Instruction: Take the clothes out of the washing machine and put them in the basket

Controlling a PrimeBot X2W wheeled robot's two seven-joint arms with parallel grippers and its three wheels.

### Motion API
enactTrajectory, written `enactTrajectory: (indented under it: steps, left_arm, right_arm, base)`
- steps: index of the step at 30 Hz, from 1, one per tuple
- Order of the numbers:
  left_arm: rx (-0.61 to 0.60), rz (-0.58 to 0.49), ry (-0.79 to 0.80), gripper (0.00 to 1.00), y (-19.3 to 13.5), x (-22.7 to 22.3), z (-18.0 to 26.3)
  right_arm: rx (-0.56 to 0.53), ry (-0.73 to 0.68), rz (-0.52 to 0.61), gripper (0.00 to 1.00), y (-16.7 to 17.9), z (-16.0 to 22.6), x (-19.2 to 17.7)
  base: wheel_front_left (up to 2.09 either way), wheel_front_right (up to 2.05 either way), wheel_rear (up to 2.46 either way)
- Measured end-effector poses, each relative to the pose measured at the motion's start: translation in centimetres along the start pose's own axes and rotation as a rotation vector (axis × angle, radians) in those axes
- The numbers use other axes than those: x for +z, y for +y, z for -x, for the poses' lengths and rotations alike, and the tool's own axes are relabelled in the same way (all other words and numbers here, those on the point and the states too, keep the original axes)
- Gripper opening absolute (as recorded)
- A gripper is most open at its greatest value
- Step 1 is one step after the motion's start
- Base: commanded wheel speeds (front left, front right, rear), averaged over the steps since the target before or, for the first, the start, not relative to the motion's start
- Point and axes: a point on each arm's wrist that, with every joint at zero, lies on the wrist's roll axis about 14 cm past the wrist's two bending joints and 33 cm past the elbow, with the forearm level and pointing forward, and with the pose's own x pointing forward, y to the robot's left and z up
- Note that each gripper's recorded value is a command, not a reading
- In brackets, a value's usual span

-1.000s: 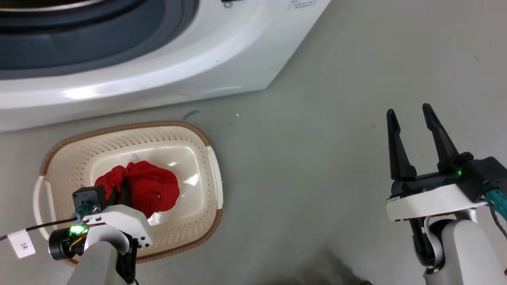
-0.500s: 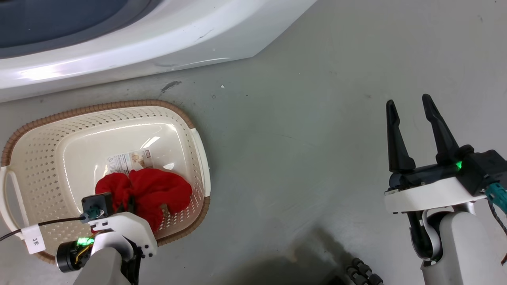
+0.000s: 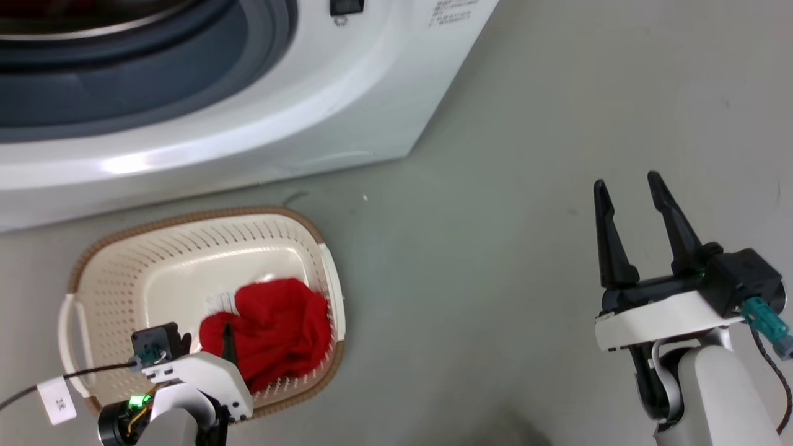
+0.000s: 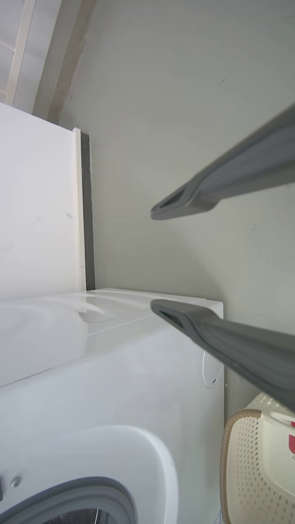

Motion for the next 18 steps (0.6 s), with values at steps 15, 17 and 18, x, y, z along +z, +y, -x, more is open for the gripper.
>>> enactTrajectory:
  steps: [15,17,18]
  left_arm:
    - [0.000,0.017,-0.383,1.00,0.1,8.9,9.4]
    - [0.000,0.008,-0.450,1.00,0.1,10.6,10.7]
    - [0.002,0.006,-0.481,1.00,0.3,11.2,11.4]
  right_arm:
    - [0.058,-0.129,0.027,1.00,2.1,4.8,6.2]
    - [0.072,-0.142,0.033,1.00,2.6,5.2,6.8]
    - [0.081,-0.145,0.034,1.00,2.9,5.3,7.0]
  base:
    - [0.00,0.00,0.00]
    - [0.00,0.00,0.00]
    - [0.00,0.00,0.00]
